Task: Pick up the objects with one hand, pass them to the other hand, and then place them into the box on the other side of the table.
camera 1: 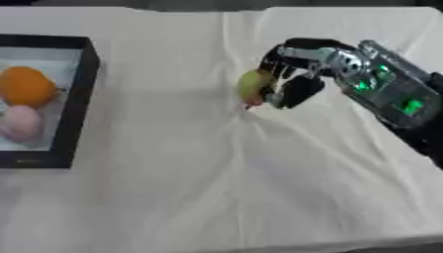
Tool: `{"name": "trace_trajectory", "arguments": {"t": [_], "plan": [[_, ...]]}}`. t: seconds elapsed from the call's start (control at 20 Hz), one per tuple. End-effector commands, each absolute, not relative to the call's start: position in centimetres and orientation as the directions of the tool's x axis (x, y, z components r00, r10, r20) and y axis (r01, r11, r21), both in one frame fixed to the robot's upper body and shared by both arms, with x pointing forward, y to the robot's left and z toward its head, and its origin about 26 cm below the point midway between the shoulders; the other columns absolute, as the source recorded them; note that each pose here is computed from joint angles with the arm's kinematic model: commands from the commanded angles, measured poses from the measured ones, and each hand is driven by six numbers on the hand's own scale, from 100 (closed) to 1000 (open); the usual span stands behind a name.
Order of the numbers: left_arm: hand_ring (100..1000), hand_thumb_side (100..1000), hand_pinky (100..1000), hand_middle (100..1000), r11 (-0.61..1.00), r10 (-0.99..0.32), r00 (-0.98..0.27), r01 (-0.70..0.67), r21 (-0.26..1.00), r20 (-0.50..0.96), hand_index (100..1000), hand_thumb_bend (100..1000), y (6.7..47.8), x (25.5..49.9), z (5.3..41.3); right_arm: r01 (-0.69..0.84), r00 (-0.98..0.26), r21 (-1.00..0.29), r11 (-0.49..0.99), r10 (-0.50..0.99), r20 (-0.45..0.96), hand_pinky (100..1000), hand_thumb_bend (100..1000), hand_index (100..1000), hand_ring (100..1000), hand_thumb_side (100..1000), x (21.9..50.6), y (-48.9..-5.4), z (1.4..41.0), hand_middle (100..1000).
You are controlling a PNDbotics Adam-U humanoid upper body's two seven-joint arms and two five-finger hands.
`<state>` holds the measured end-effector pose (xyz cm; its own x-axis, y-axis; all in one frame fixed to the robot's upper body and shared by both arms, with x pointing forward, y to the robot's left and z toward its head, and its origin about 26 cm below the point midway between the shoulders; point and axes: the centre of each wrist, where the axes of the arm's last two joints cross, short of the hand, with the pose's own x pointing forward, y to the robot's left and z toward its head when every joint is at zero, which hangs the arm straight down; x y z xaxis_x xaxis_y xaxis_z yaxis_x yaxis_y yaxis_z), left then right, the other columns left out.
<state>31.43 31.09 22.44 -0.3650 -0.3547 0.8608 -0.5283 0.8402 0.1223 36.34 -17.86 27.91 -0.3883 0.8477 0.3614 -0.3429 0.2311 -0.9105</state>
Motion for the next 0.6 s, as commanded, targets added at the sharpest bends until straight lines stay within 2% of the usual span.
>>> {"name": "trace_trajectory", "arguments": {"t": [0.05,0.6], "plan": [[759,581,677,764,0.837,-0.372,-0.391,-0.533,0.122,0.842,811,451,31.2,31.1,23.5,-0.264,-0.408,-0.928,0.264,0.841,0.356,825,100,621,757,100,35.5,-18.7,30.1,640],[758,579,674,763,0.839,-0.371,-0.394,-0.530,0.121,0.841,807,451,31.1,31.1,23.6,-0.190,-0.438,-0.907,0.375,0.795,0.420,816,100,609,753,100,34.4,-18.3,31.3,629]]}}
